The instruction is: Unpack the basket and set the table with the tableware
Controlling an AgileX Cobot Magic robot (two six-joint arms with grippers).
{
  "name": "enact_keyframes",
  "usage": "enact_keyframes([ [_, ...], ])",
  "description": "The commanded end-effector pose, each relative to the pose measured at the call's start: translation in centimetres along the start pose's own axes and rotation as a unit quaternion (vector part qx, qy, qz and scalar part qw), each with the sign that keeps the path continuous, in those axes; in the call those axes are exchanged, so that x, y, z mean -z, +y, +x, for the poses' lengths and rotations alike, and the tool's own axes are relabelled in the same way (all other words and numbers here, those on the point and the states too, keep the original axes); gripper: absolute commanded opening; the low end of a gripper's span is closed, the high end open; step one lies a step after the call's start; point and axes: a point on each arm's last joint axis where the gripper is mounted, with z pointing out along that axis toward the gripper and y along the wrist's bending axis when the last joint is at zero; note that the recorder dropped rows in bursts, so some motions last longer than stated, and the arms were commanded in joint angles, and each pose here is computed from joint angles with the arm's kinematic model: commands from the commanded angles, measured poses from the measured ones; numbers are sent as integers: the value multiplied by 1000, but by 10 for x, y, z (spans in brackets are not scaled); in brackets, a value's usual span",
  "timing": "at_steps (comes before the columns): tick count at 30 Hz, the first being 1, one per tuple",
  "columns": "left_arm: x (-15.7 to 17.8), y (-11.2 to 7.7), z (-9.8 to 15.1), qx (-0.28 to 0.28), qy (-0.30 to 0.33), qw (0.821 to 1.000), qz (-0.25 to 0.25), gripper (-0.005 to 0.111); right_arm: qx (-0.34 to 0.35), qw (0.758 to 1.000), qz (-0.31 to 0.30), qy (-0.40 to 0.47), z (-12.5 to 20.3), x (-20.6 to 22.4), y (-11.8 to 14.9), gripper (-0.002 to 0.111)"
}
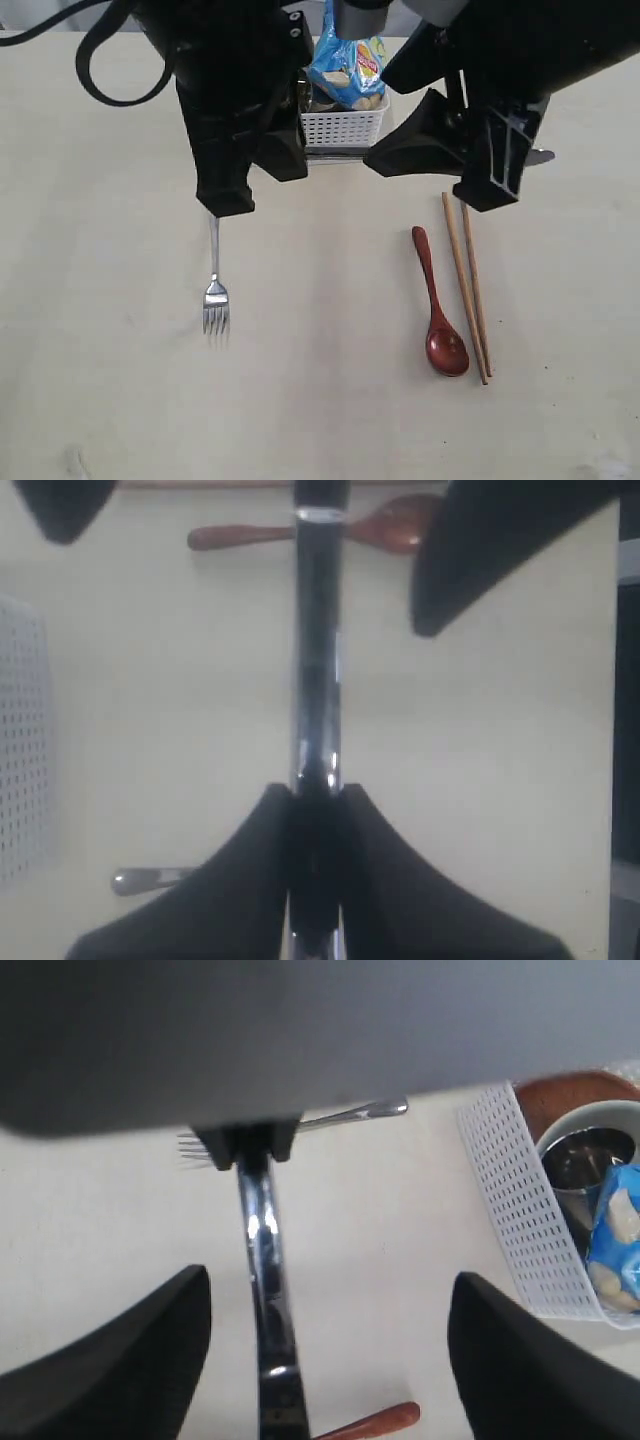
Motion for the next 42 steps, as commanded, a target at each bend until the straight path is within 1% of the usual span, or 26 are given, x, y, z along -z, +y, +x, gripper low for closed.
enact_keyframes([
  [1,3,-6,-3,-8,-4,1000,-1,0,-8,1000,-14,14,2,1,3,64],
  [2,3,-6,-3,-8,-4,1000,-1,0,-10,999,-36,28,5,-1,6,64],
  [4,3,-6,-3,-8,-4,1000,-1,0,-15,997,-60,45,8,-8,6,64],
  [6,3,-6,-3,-6,-4,1000,-1,0,-19,997,-65,49,9,-13,5,62],
  [7,3,-6,-3,-6,-5,1000,0,0,-21,996,-65,50,9,-16,4,58],
  [8,3,-6,-3,-6,-5,1000,0,0,-23,996,-66,50,9,-18,3,49],
  [9,3,-6,-3,-6,-5,1000,0,0,-25,996,-67,51,9,-19,2,43],
  [10,3,-6,-3,-6,-5,1000,0,0,-25,996,-68,52,9,-20,2,40],
  [11,3,-6,-3,-6,-5,1000,0,0,-25,996,-68,52,9,-20,2,42],
  [15,3,-6,-3,-6,-5,1000,0,0,-54,995,-63,54,9,-18,2,59],
  [17,3,-6,-3,-6,-5,1000,0,0,-57,995,-60,52,9,-16,3,61],
  [25,3,-6,-3,-2,-4,1000,-1,0,-42,999,-19,14,2,11,10,62],
  [27,3,-6,-3,1,-4,1000,-1,0,-27,1000,-10,9,2,18,13,62],
  [31,3,-5,-3,22,-4,1000,-2,0,23,999,0,30,7,30,18,62],
  [39,3,-4,-2,73,-4,997,-1,0,32,998,-3,45,11,41,26,61],
  [42,2,-4,-2,89,-3,996,0,0,58,997,15,43,13,36,33,61],
])
